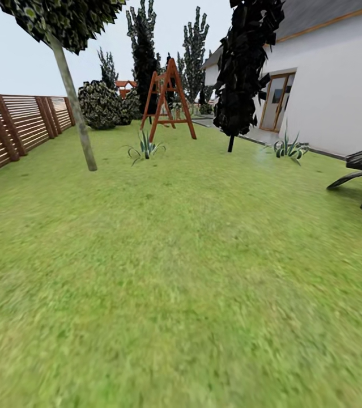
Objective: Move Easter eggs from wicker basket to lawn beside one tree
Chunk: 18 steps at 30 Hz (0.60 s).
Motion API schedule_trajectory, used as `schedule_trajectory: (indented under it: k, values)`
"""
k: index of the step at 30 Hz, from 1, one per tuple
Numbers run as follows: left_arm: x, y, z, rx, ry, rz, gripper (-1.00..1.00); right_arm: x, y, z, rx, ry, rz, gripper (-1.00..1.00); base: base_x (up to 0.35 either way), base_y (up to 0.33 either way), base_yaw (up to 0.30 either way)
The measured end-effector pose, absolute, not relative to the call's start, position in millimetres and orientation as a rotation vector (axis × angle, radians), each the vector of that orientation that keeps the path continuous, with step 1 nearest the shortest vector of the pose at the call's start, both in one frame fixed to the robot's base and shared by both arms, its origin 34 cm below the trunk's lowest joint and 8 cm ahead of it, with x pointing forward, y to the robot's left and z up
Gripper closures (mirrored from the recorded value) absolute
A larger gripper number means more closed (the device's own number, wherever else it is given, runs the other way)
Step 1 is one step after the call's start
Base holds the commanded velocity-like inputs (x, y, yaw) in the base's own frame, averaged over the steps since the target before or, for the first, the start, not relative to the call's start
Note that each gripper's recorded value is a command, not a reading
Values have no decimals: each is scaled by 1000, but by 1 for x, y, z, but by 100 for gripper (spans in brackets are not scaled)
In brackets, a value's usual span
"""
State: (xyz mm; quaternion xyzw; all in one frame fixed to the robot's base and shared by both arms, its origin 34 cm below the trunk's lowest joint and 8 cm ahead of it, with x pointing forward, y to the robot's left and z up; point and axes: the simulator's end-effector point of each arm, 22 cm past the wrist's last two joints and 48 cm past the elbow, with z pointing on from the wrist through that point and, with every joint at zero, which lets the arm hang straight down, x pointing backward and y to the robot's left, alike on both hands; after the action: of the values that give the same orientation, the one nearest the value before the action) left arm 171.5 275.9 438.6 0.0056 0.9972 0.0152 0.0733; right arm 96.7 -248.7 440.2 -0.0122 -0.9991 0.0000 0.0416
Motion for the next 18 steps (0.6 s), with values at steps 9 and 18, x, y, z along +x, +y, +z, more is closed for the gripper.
schedule_trajectory:
  k: [9, 18]
  values:
    - [171, 276, 439, 17, 2996, 46, -100, 96, -248, 440, -37, -3057, -1, -100, 336, 0, -23]
    - [171, 276, 439, 17, 2996, 46, -100, 97, -248, 440, -37, -3058, -2, -100, 336, 0, -4]
